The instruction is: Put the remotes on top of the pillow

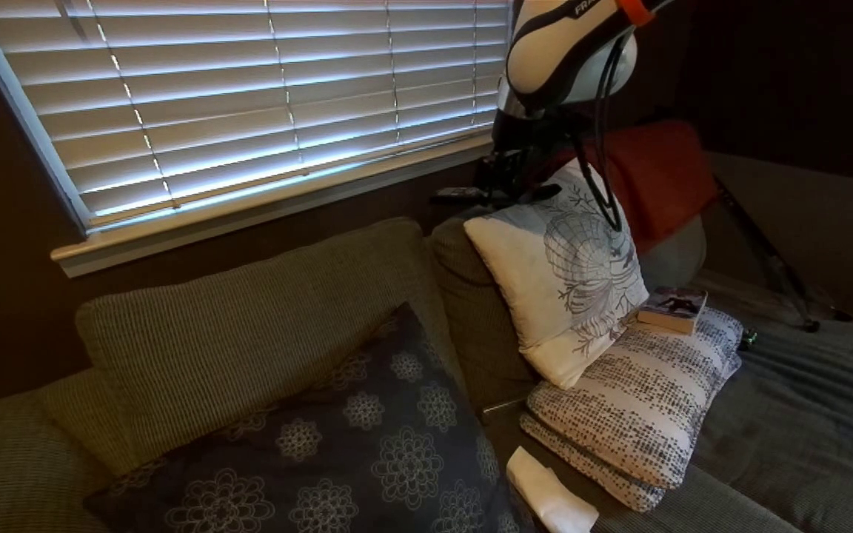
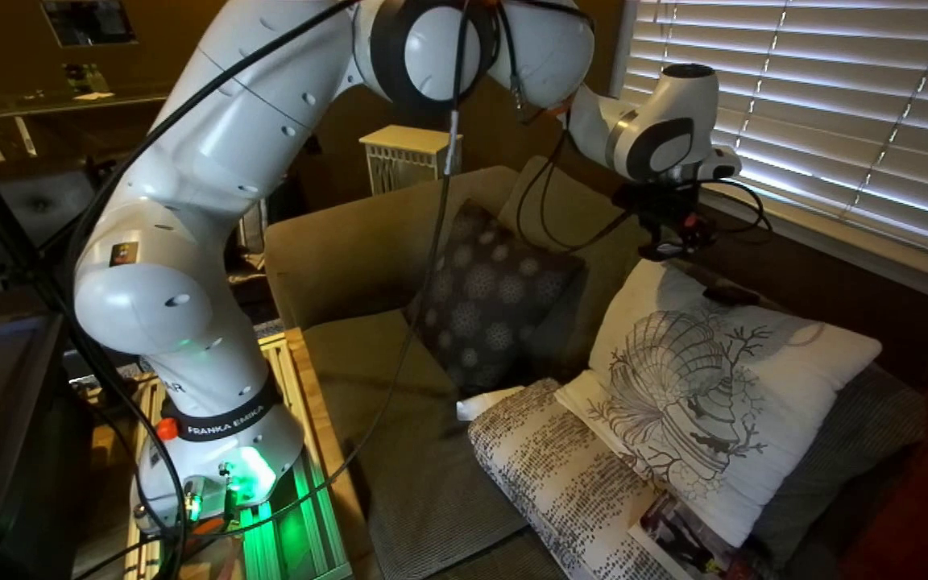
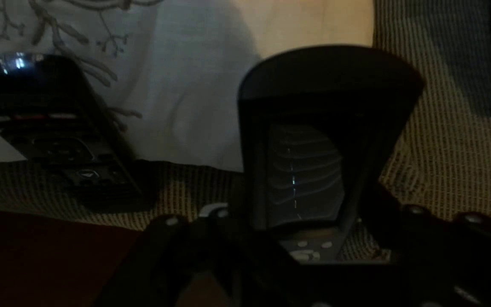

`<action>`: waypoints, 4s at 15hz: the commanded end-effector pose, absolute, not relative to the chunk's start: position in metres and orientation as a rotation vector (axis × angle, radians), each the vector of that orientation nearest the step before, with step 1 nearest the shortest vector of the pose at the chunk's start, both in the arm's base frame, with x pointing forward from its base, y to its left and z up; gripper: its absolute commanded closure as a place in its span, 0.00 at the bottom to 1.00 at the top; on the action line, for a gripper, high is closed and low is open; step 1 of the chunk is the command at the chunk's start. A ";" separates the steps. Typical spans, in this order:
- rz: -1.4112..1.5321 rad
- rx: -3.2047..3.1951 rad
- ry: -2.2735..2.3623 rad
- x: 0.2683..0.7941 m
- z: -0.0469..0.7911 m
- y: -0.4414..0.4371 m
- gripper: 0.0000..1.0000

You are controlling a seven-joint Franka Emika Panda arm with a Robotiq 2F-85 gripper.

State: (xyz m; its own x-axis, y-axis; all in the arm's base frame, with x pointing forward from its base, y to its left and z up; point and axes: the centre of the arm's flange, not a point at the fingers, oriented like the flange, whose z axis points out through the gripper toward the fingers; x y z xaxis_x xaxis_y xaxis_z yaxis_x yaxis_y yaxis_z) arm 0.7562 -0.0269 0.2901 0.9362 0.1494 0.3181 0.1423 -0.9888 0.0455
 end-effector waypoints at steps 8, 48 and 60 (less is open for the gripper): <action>0.493 3.088 0.410 0.632 0.319 -0.033 0.60; 0.350 2.817 -1.595 0.543 0.227 -0.067 0.60; 0.068 2.525 -1.923 0.572 0.171 -0.098 0.60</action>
